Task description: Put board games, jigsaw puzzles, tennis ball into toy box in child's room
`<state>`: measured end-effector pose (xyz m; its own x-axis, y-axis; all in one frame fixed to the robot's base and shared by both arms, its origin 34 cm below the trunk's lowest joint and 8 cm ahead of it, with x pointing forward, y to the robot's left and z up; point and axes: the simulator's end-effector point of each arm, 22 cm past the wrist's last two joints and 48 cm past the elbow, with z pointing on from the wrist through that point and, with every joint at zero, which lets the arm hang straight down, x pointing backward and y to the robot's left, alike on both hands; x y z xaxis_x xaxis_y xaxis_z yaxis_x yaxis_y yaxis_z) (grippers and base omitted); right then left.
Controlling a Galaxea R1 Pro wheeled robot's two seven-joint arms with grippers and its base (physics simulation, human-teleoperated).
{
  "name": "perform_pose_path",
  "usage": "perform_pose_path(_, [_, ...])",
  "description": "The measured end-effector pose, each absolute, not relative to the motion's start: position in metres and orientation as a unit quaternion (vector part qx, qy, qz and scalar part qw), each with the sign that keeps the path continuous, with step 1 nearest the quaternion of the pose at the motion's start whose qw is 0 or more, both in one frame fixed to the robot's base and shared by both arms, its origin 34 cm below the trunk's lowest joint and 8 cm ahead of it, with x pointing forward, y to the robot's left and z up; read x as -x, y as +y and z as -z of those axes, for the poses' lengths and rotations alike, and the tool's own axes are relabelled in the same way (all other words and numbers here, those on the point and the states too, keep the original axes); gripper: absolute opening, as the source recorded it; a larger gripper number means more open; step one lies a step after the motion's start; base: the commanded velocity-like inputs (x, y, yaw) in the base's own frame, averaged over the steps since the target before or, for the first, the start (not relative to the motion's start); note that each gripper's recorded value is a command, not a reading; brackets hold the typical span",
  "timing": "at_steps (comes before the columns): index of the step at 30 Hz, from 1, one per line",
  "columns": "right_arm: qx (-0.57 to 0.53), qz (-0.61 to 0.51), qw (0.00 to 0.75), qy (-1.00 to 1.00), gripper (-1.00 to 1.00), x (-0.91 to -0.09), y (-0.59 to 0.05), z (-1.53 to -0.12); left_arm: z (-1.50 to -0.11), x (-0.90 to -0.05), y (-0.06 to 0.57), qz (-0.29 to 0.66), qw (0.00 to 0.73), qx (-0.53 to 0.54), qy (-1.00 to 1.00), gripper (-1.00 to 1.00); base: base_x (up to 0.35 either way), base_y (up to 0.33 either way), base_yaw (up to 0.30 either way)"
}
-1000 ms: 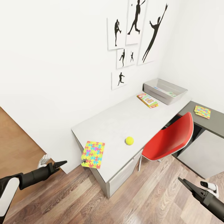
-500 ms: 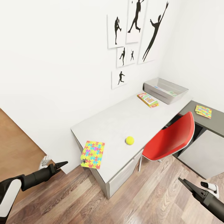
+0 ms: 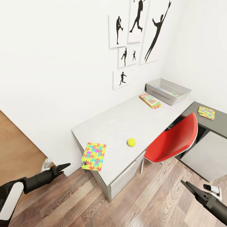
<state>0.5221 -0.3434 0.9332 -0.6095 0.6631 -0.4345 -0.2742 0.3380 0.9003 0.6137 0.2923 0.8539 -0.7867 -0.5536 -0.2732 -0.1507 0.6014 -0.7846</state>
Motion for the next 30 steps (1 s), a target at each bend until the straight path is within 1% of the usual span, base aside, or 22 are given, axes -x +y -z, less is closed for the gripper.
perform_pose_path(10, [-0.142,-0.558,0.418,0.702,1.00,-0.521,-0.344,-0.931,-0.851,-0.613,0.282,0.401,0.252,0.208,0.856,1.00,-0.003,-0.005,0.000])
perform_pose_path(18, [-0.144,-0.558,0.418,0.702,1.00,-0.521,-0.345,-0.930,-0.849,-0.613,0.278,0.402,0.250,0.208,0.856,1.00,-0.071,-0.165,0.000])
perform_pose_path(27, [-0.144,-0.558,0.418,0.702,1.00,-0.521,-0.346,-0.930,-0.849,-0.613,0.277,0.403,0.250,0.207,0.856,1.00,-0.012,-0.044,0.000])
perform_pose_path(30, [-0.144,-0.557,0.418,0.702,1.00,-0.521,-0.346,-0.930,-0.849,-0.613,0.277,0.403,0.250,0.207,0.856,1.00,-0.002,-0.137,0.000])
